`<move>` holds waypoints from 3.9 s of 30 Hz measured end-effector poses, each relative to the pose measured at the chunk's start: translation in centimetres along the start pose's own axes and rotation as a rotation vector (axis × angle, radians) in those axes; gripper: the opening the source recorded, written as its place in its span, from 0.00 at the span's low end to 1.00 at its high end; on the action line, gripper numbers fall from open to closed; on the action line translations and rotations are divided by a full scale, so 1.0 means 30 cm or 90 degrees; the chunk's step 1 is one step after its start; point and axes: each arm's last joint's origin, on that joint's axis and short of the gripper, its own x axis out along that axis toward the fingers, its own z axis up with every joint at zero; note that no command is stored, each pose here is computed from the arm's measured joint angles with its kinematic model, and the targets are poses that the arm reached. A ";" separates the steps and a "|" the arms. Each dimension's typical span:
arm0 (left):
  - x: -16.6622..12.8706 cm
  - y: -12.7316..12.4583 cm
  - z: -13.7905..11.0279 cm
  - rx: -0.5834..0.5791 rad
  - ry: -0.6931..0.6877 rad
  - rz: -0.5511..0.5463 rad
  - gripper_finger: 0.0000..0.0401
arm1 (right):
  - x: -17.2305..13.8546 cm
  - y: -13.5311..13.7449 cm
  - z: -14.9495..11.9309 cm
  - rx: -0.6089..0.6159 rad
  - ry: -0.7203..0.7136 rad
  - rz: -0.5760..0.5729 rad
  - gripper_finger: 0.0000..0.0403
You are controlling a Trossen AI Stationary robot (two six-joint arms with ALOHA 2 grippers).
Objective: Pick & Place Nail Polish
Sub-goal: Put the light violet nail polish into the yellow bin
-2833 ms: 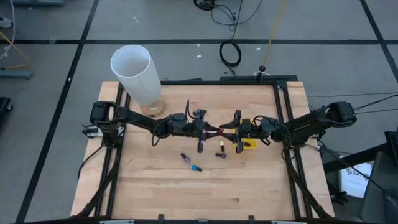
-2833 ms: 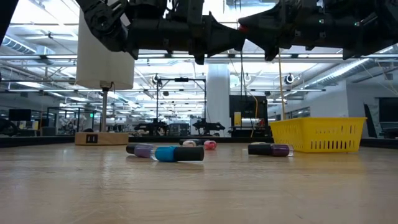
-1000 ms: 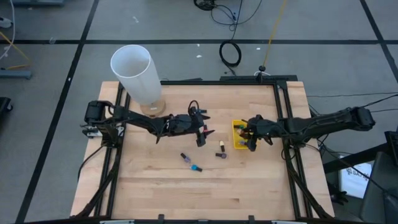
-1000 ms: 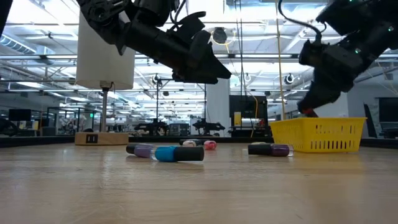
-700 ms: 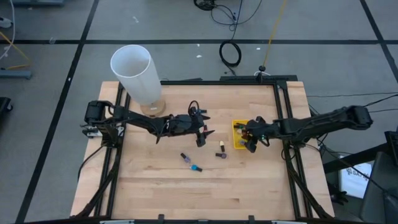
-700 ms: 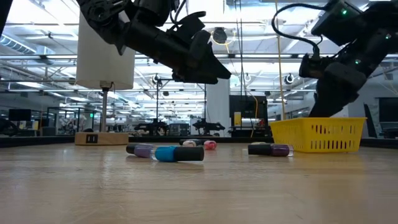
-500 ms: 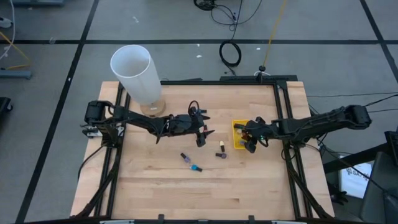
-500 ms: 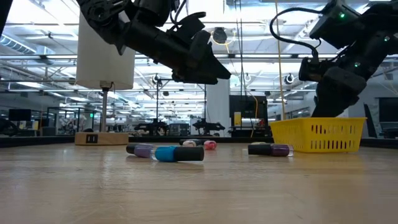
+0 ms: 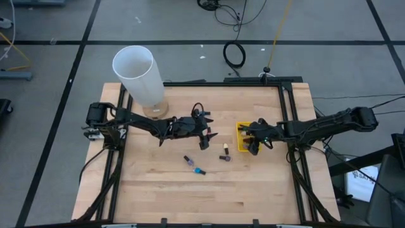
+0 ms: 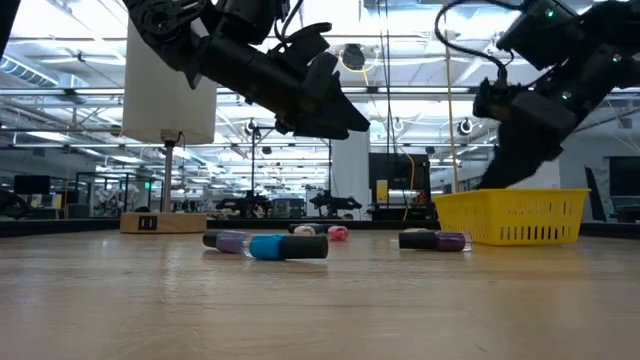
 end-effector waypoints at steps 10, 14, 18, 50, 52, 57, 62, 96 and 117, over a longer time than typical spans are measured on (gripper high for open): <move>-0.001 0.005 -0.029 -0.041 0.053 0.031 0.77 | -0.023 0.031 0.078 -0.047 -0.159 0.061 0.42; -0.006 0.024 -0.073 -0.120 0.134 0.075 0.77 | -0.037 0.038 0.100 -0.058 -0.205 0.075 0.42; -0.017 0.050 -0.123 -0.267 0.220 0.131 0.77 | -0.044 0.043 0.114 -0.073 -0.238 0.082 0.42; -0.095 -0.058 -0.158 0.299 0.463 -0.169 0.77 | -0.045 0.045 0.117 -0.081 -0.244 0.085 0.42; -0.099 -0.069 -0.109 0.286 0.486 -0.163 0.77 | -0.045 0.045 0.117 -0.081 -0.243 0.085 0.42; -0.134 -0.107 -0.018 0.158 0.557 -0.151 0.77 | -0.045 0.045 0.117 -0.080 -0.243 0.085 0.42; -0.176 -0.187 -0.035 0.037 0.607 -0.146 0.77 | -0.045 0.044 0.115 -0.081 -0.240 0.084 0.42; -0.126 -0.321 -0.233 0.035 0.674 -0.112 0.75 | -0.043 0.045 0.109 -0.082 -0.229 0.084 0.42; -0.115 -0.301 -0.235 0.031 0.679 -0.106 0.20 | -0.042 0.045 0.109 -0.083 -0.228 0.083 0.42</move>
